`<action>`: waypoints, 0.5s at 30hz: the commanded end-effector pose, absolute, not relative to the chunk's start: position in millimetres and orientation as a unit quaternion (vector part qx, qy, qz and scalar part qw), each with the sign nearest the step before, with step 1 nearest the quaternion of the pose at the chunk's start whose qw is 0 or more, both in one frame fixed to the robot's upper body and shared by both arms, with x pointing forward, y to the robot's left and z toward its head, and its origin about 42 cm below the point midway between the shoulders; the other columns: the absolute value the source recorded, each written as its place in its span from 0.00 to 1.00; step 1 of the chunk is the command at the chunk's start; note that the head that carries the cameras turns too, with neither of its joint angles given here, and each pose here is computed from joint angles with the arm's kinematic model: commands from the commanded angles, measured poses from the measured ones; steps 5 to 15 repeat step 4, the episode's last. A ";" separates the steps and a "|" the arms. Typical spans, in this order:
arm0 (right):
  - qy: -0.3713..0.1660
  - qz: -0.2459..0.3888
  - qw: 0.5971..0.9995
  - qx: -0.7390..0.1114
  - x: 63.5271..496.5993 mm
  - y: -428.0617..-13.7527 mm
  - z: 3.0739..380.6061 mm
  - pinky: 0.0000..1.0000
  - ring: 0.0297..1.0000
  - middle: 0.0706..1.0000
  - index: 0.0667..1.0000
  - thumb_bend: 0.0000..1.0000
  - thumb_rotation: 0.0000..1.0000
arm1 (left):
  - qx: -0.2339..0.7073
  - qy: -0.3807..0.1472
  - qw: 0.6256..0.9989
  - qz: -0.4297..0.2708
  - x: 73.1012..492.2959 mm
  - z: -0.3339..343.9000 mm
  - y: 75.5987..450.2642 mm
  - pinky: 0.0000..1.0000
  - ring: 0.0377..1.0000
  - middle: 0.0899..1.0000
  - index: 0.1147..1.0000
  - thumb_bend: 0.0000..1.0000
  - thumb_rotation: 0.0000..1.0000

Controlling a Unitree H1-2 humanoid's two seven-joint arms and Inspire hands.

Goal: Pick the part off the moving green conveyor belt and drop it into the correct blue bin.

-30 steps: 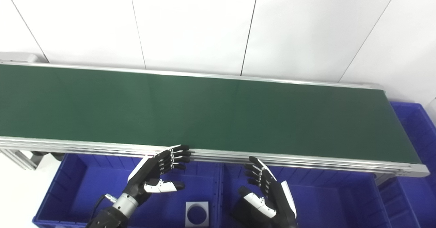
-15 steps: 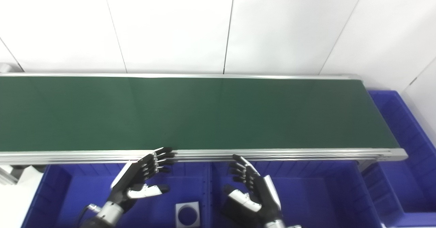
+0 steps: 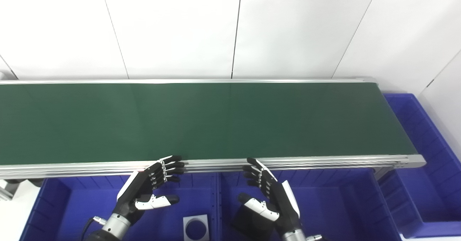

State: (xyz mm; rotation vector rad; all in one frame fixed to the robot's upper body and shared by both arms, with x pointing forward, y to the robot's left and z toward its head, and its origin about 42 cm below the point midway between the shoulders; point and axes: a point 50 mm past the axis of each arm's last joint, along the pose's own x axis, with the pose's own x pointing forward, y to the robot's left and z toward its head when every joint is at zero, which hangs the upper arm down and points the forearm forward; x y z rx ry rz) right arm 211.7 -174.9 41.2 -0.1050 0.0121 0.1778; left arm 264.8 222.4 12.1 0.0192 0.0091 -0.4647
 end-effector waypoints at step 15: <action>-0.013 0.091 0.995 -0.047 214.6 -181.5 59.4 0.74 0.79 0.81 0.88 0.77 0.53 | 0.016 -0.032 0.973 -0.226 265.7 33.0 208.7 0.68 0.73 0.78 0.79 0.97 0.37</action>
